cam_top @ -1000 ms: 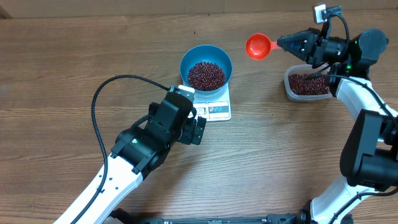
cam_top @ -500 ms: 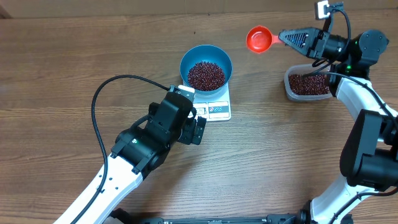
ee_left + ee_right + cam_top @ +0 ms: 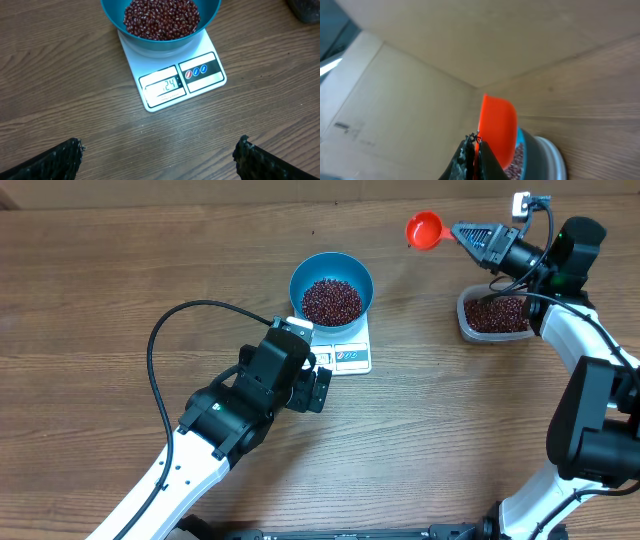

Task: Scoop item into bowl and weigh 150g on scale
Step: 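Carry the empty red scoop right back into the bean tub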

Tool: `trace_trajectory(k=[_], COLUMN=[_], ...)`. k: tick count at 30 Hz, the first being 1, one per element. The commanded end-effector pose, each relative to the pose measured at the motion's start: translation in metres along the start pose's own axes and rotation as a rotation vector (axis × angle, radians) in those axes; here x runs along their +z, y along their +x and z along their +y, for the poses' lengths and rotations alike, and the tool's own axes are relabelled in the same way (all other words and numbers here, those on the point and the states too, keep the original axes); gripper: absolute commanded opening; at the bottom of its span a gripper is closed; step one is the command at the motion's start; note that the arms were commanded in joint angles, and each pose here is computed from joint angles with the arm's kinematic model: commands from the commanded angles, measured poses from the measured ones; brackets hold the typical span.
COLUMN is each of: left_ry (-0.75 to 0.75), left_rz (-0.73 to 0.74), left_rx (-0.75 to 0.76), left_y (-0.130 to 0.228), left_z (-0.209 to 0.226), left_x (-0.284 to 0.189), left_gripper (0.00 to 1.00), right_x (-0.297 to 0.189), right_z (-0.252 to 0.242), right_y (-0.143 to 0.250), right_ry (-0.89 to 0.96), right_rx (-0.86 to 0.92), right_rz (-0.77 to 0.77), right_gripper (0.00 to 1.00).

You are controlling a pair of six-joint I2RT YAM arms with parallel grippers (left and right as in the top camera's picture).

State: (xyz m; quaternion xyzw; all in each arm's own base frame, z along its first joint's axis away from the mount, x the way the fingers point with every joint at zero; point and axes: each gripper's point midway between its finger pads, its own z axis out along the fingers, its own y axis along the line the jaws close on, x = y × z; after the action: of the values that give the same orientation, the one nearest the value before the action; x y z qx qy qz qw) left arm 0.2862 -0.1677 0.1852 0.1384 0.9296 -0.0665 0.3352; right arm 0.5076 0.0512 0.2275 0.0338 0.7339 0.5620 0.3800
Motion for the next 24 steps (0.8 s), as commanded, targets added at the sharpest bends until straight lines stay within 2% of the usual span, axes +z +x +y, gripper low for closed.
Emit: trace_trajectory(k=[1, 17, 21, 24], left_ry=[-0.011, -0.011, -0.011, -0.011], left_rz=[-0.004, -0.004, -0.004, -0.004], left_rx=[-0.011, -0.011, -0.011, -0.011], left_y=[0.000, 0.000, 0.000, 0.000], left_z=[0.001, 0.001, 0.001, 0.001], left_x=[0.000, 0.000, 0.000, 0.000], left_gripper=[1.00, 1.00, 1.00, 1.00], right_x=[-0.009, -0.062, -0.086, -0.114], right_z=[0.016, 0.020, 0.008, -0.019], right_y=[-0.016, -0.023, -0.016, -0.002], right_ry=[0.083, 0.552, 0.734, 0.934], right_rx=[-0.152, -0.278, -0.368, -0.420], right_rz=[-0.054, -0.097, -0.052, 0.046], right_gripper=[0.04, 0.04, 0.04, 0.04])
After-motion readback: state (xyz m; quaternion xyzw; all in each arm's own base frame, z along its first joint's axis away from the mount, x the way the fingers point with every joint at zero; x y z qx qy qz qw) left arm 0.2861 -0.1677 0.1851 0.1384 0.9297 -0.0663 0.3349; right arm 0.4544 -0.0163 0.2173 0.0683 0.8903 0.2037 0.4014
